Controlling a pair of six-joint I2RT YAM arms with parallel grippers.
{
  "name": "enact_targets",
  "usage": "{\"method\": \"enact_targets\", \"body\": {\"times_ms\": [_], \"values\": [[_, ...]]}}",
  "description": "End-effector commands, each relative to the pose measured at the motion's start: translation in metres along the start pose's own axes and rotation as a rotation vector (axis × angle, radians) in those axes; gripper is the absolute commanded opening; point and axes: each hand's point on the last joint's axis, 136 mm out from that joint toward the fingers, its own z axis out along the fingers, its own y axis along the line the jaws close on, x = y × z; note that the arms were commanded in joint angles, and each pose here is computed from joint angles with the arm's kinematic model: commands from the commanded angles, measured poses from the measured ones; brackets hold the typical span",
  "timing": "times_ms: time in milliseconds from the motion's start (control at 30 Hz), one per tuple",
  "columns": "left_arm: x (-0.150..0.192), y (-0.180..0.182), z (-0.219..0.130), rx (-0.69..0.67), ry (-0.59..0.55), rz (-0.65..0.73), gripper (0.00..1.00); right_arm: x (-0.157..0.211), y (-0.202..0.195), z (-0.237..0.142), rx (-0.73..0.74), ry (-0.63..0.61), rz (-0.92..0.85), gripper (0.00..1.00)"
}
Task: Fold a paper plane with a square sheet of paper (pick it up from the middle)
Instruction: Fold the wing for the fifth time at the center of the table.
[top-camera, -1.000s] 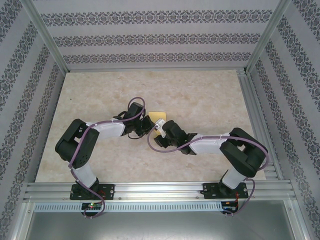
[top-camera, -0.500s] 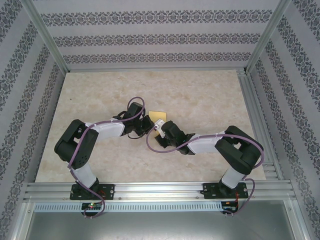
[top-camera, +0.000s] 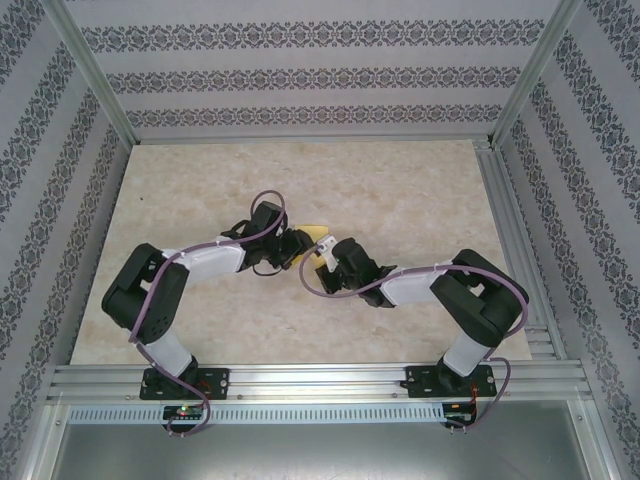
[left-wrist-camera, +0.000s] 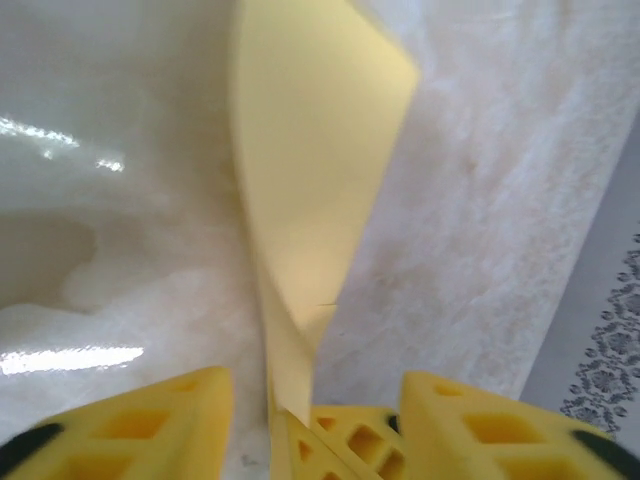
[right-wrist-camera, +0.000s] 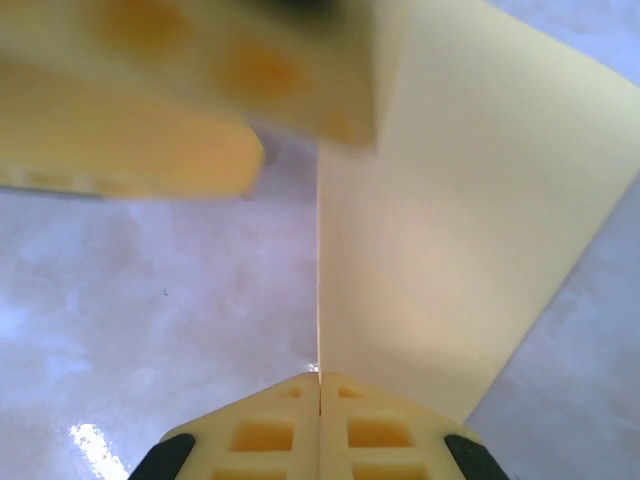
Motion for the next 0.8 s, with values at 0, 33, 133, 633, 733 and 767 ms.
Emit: {"method": "enact_targets", "body": {"times_ms": [0, 33, 133, 633, 733, 767], "values": [[-0.015, -0.012, -0.018, 0.058, -0.07, 0.025, 0.57, -0.011, 0.012, -0.005, -0.122, -0.061, 0.119, 0.05], [-0.016, -0.013, -0.021, 0.07, -0.079, 0.033, 0.6, -0.012, 0.011, -0.007, -0.143, -0.072, 0.149, 0.05], [-0.017, -0.018, -0.025, 0.103, -0.089, 0.067, 0.65, -0.014, 0.012, -0.012, -0.216, -0.104, 0.246, 0.05], [-0.002, -0.022, -0.001, 0.163, -0.007, 0.194, 0.48, -0.027, -0.003, -0.02, -0.336, -0.193, 0.518, 0.03], [0.0, -0.031, 0.007, 0.18, 0.013, 0.227, 0.41, -0.027, -0.005, -0.021, -0.348, -0.205, 0.554, 0.04], [0.0, -0.031, 0.01, 0.175, 0.017, 0.233, 0.39, -0.026, -0.006, -0.021, -0.349, -0.205, 0.567, 0.04]]}}
